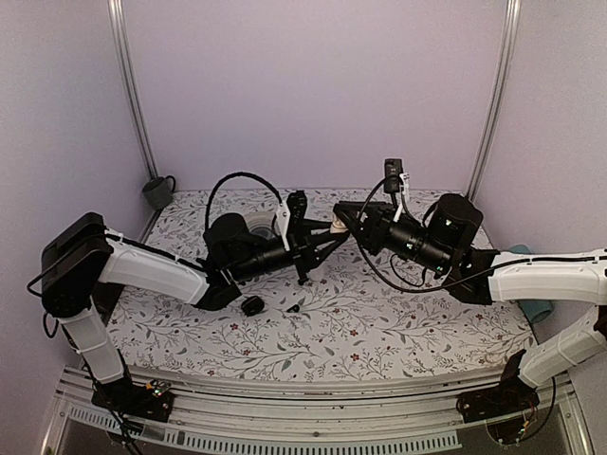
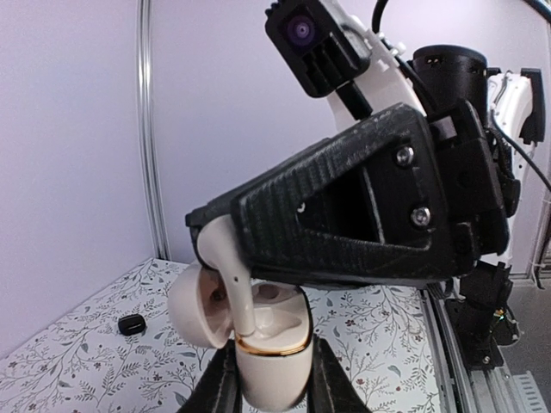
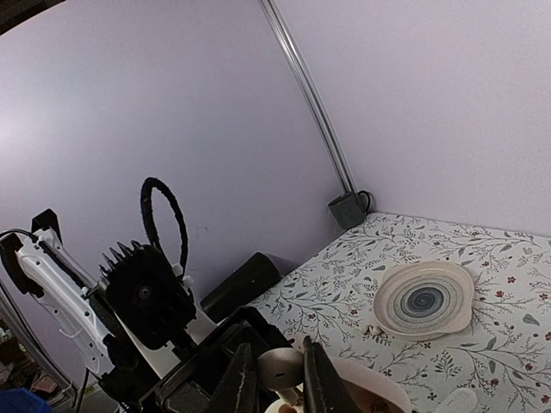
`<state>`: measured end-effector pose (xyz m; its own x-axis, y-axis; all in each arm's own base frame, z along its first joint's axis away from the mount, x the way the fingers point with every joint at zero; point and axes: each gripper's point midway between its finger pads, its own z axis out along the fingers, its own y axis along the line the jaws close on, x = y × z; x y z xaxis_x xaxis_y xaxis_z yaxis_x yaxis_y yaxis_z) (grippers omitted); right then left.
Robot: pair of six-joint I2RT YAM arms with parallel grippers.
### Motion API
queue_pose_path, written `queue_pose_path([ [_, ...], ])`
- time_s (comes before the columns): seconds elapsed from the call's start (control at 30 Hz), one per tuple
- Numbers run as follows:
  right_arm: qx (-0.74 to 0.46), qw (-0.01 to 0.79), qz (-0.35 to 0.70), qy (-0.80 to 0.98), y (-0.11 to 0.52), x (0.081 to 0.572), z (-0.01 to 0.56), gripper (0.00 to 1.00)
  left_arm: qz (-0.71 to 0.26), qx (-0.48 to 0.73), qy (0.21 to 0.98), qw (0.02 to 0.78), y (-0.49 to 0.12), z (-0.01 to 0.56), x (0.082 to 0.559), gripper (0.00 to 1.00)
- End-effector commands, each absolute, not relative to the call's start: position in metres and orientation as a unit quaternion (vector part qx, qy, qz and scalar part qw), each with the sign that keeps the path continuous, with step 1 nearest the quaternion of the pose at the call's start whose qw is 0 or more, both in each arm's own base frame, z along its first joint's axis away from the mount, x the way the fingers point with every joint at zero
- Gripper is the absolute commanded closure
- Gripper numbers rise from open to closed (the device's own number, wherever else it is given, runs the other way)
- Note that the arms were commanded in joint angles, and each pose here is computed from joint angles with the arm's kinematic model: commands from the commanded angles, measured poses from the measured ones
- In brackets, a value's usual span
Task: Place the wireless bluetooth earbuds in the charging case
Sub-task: Insert the left earbud into the left side groove of the charging case.
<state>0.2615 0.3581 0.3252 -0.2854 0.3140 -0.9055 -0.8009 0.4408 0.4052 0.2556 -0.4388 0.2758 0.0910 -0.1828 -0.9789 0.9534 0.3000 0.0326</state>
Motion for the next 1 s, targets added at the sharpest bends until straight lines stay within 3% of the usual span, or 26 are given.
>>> queue_pose_path([
  [0.0,-0.19,0.565,0.494,0.633,0.354,0.261,0.326,0.82,-0.464,0.373,0.466,0.655,-0.43,0.308,0.252,1.0],
  [0.97,-0.198,0.51,0.505,0.668,0.361,0.26,0.297,0.76,-0.453,0.398,0.448,0.661,-0.427,0.315,0.244,1.0],
])
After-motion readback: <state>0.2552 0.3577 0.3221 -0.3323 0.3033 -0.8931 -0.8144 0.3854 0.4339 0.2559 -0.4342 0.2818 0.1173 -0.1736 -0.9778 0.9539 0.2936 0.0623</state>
